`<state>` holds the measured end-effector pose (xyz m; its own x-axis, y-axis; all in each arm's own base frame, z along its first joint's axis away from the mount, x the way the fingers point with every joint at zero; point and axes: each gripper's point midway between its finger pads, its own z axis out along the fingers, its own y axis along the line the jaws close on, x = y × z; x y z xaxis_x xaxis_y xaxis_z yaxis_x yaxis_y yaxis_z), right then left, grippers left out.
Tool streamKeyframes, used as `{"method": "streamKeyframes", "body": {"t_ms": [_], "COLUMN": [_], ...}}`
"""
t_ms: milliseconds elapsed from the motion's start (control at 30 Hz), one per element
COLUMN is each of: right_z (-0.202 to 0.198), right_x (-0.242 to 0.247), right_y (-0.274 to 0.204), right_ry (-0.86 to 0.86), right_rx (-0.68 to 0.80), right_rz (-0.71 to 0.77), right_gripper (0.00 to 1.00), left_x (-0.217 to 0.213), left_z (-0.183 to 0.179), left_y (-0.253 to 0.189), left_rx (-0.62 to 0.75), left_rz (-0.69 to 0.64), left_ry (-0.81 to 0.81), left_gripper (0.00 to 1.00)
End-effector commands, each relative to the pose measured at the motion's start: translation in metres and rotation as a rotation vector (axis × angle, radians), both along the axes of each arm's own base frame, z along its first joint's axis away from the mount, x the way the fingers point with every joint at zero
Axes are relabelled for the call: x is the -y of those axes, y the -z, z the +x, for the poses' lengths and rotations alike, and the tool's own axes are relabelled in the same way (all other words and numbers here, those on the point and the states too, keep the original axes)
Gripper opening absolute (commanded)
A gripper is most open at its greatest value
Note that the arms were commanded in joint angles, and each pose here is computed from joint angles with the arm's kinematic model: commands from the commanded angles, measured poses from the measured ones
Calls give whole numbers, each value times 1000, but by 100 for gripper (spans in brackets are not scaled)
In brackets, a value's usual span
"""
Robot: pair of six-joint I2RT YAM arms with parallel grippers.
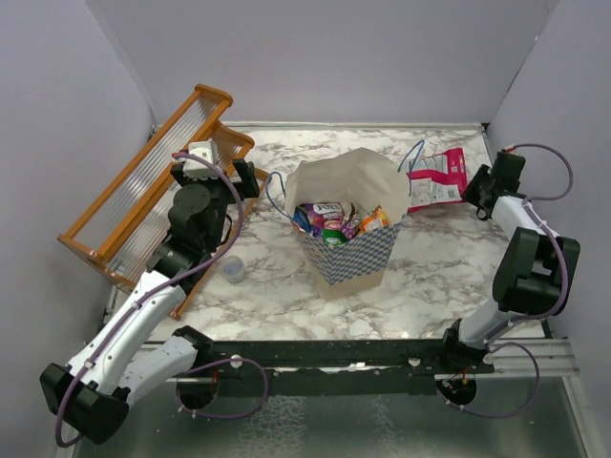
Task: Take the snacks out of the paper bag
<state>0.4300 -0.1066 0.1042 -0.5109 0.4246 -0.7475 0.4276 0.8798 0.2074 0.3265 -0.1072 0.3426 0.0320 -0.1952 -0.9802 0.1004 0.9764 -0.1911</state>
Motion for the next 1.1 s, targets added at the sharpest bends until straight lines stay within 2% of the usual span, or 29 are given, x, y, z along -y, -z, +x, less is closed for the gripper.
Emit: {"method": "streamKeyframes", "body": {"t_ms": [0, 67, 100, 300, 500, 700, 800, 933, 1067], "right_z": [0, -2, -4, -22, -37, -53, -61, -76, -93], "right_x": [-8, -18, -22, -51, -64, -112, -141, -189, -216], "right_y": [-28, -53, -63, -122, -181, -243, -259, -273, -281], "right_ry": [-75, -125, -140, -230, -292, -531, -663, -815, -868], "right_rx": [77, 135, 158, 318, 410, 524, 537, 526, 508], "right_rz": [27, 31, 38, 82, 61, 158, 245, 287, 283], "right_gripper": [49, 70, 77, 100, 99, 99, 99, 100, 96], "left_x": [-32, -27, -25, -21, 19, 37, 51, 73, 77], "left_z": [-8, -15, -20, -47, -52, -53, -59, -63, -64], "left_y": [9, 9, 8, -16, -41, -42, -55, -51, -42], "left_rx": [-149, -180, -188, -185, -248, -328, -319, -364, -404], "left_rz": [-107, -130, -144, -209, -203, -193, -201, -218, -225], "left_ry": [-205, -166, -143, -52, 159, 237, 328, 439, 449], "left_gripper": [99, 99, 99, 99, 99, 99, 99, 99, 89]}}
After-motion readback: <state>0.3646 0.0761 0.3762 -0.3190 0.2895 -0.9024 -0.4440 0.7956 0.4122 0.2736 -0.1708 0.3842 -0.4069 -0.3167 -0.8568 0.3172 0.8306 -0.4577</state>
